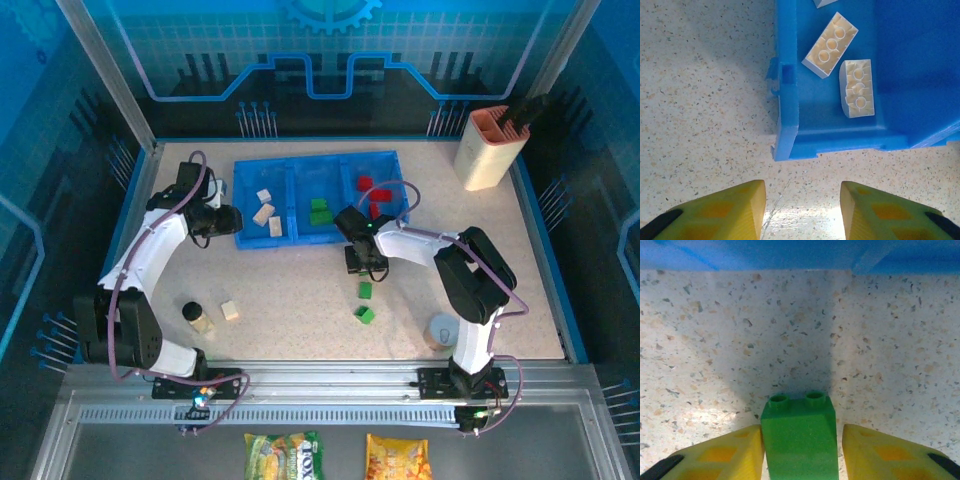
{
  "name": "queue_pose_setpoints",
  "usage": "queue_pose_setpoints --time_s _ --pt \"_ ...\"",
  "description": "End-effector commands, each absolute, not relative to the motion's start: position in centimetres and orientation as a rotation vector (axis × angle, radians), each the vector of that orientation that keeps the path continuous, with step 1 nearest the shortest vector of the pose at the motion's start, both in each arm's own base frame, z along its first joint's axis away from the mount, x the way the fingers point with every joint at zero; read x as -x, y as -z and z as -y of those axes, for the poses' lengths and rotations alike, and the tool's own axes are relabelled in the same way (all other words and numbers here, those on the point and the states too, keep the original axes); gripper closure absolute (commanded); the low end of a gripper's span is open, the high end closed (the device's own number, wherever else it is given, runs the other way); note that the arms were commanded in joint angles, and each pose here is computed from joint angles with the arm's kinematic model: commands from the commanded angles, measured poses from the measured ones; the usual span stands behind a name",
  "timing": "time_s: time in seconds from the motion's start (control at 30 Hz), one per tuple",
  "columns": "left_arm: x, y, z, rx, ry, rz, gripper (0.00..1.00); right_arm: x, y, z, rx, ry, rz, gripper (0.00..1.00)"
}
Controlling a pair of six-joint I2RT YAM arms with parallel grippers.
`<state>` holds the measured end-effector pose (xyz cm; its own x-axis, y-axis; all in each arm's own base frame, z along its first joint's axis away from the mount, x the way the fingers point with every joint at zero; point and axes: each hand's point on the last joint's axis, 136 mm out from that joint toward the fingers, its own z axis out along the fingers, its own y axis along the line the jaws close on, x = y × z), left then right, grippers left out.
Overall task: Sort the legos into containers by color
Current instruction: Pick up the lego from the center of the table, then place the lego in the container.
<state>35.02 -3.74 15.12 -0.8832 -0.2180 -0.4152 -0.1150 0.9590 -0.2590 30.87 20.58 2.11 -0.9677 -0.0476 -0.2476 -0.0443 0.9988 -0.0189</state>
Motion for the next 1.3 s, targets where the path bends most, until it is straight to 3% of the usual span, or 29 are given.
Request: queue_pose_setpoints --time_s 0.0,0.6,1.27 --pt "-34.7 -15.1 3.8 0.224 0.341 -2.654 0.56 -30.3 -1.1 -20.3 0.06 0.065 -2.902 0.56" --pt "-34.6 -15.3 3.7 0.228 0.338 -2.651 0.56 -30.3 -3.5 -21.0 0.085 0.051 -2.861 0.63" --pt "-34.5 -15.6 3.8 0.22 0.349 -2.637 0.57 -32.8 -10.2 -28.0 0.217 -0.079 -2.736 0.63"
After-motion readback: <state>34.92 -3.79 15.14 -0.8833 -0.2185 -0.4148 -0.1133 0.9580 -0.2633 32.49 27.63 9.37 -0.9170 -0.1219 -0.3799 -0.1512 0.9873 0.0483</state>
